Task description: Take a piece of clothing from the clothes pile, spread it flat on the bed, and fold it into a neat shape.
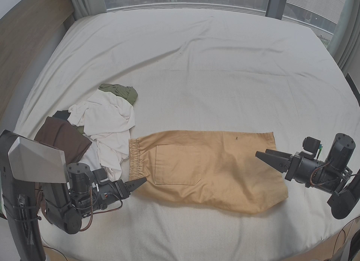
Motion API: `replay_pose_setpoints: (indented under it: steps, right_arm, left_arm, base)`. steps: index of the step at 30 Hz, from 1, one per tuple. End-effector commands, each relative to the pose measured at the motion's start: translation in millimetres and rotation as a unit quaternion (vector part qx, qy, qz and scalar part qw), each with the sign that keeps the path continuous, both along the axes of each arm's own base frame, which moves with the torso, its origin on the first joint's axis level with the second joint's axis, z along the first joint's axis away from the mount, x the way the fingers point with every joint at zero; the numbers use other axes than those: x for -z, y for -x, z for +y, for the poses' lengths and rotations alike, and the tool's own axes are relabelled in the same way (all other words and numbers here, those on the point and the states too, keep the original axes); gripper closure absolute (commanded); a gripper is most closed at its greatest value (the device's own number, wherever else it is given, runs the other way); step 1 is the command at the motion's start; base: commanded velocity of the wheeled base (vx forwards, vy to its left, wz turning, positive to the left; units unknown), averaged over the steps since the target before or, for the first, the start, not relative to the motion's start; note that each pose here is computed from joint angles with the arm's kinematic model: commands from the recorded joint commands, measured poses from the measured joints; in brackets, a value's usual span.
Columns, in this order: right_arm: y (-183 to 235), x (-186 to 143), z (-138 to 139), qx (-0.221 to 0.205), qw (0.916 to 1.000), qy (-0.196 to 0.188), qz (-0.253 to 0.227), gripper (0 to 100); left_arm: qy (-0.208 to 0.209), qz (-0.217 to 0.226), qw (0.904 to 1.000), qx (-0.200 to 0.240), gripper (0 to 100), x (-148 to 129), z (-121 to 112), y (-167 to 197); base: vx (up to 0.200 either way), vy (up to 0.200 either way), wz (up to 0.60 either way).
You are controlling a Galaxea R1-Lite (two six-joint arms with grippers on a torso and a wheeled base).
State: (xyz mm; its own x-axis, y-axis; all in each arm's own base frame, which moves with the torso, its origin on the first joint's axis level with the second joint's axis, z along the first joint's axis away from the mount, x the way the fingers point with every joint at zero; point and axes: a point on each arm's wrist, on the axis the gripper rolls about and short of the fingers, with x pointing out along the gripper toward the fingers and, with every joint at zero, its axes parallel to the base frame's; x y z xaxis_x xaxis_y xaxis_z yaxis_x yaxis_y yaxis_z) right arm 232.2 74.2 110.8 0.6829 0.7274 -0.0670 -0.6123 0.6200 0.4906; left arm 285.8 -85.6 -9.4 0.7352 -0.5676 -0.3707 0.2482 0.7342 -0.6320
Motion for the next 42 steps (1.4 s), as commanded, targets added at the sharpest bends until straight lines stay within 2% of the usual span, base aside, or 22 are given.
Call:
replay_pose_setpoints:
  steps: [1, 6, 13, 23, 24, 32, 39, 42]
  right_arm:
    - [2.0, -2.4, 0.7, -0.003, 1.0, -0.002, -0.005, 0]
    - [2.5, -2.0, 0.5, -0.003, 1.0, -0.001, -0.005, 0]
    - [3.3, -1.5, 1.1, -0.004, 1.0, -0.001, -0.003, 0]
    - [4.9, 0.1, 4.4, -0.012, 0.9999, 0.001, 0.0, 0]
    - [5.2, 0.3, 4.4, -0.012, 0.9999, 0.001, 0.001, 0]
    - [6.5, 1.6, 7.4, -0.018, 0.9998, 0.002, 0.004, 0]
    - [7.8, 9.2, 7.4, -0.019, 0.9996, 0.009, 0.02, 0]
    - [6.7, 13.4, 7.7, -0.019, 0.9994, 0.011, 0.028, 0]
  left_arm:
    - [0.011, 0.014, 0.9998, -0.002, 0, 11.2, -7.7, -7.8]
    - [0.059, 0.01, 0.998, -0.021, 0, 3.7, -23.0, -20.5]
    - [0.091, 0.008, 0.9953, -0.03, 0, -0.5, -30.4, -30.5]
    - [0.098, 0.009, 0.9942, -0.043, 0, -3.2, -30.3, -30.0]
    - [0.096, 0.009, 0.9941, -0.049, 100, -2.6, -30.1, -30.2]
    - [0.094, 0.005, 0.9938, -0.059, 100, -4.9, -28.7, -29.1]
    - [0.101, -0.028, 0.9923, -0.066, 100, -45.9, -19.7, -5.8]
    - [0.091, -0.028, 0.9931, -0.069, 100, -50.7, -12.8, 4.4]
  base:
    - [0.0, 0.0, 0.0]
    - [0.0, 0.0, 0.0]
    - [0.0, 0.0, 0.0]
    - [0.0, 0.0, 0.0]
    - [0.0, 0.0, 0.0]
    - [0.0, 0.0, 0.0]
    - [0.0, 0.0, 0.0]
    - [0.0, 0.0, 0.0]
